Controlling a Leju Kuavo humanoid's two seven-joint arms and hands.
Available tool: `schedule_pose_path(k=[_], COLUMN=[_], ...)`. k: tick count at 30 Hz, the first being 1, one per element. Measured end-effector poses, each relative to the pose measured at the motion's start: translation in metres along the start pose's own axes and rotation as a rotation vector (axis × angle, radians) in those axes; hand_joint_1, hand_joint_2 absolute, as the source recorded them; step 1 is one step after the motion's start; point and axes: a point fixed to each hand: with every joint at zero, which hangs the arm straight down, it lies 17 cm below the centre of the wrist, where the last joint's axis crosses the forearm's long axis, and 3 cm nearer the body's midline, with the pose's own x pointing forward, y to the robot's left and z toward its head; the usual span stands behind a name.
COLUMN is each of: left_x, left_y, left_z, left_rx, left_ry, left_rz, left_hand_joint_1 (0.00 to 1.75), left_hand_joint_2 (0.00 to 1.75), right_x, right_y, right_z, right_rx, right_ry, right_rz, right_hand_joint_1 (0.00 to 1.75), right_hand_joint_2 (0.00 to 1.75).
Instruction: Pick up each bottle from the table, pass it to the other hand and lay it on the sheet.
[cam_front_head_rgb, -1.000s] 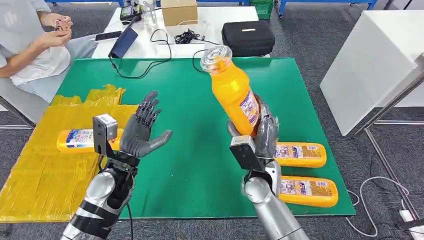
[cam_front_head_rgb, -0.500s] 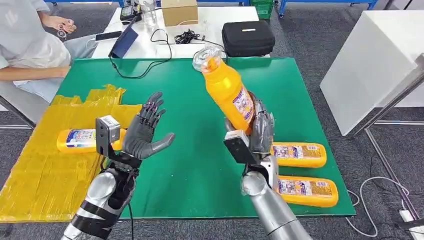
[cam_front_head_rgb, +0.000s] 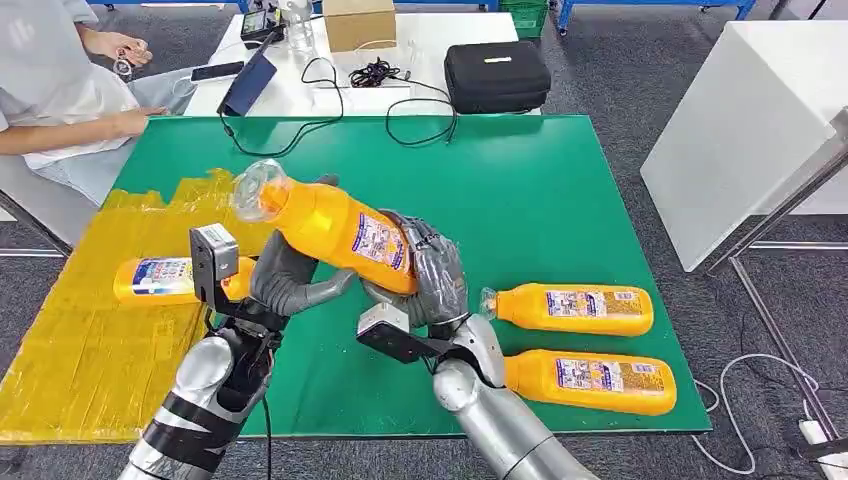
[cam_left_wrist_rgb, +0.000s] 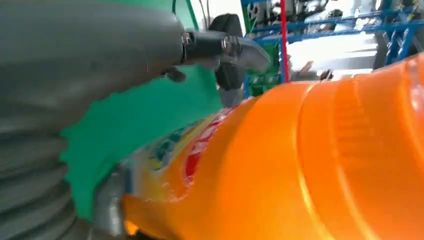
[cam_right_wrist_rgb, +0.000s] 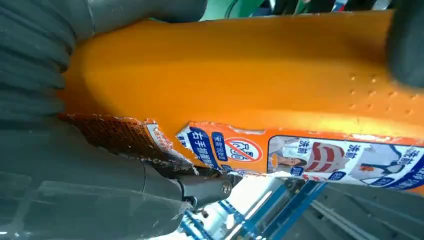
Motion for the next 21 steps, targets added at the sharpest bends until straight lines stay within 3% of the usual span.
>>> schedule_pose_path(k=[21], left_x=[0.001], left_y=[-0.001], left_z=[0.001], left_rx=[-0.006], left_ry=[-0.007], left_rz=[0.017], left_hand_joint_1=[0.0], left_hand_joint_2=[1.75], right_x=[0.018], right_y=[0.023], right_z=[0.005], right_rx=[0.072], right_ry=[-0.039], right_rz=[-0.031], right_hand_joint_1=[1.75], right_hand_joint_2=[1.75])
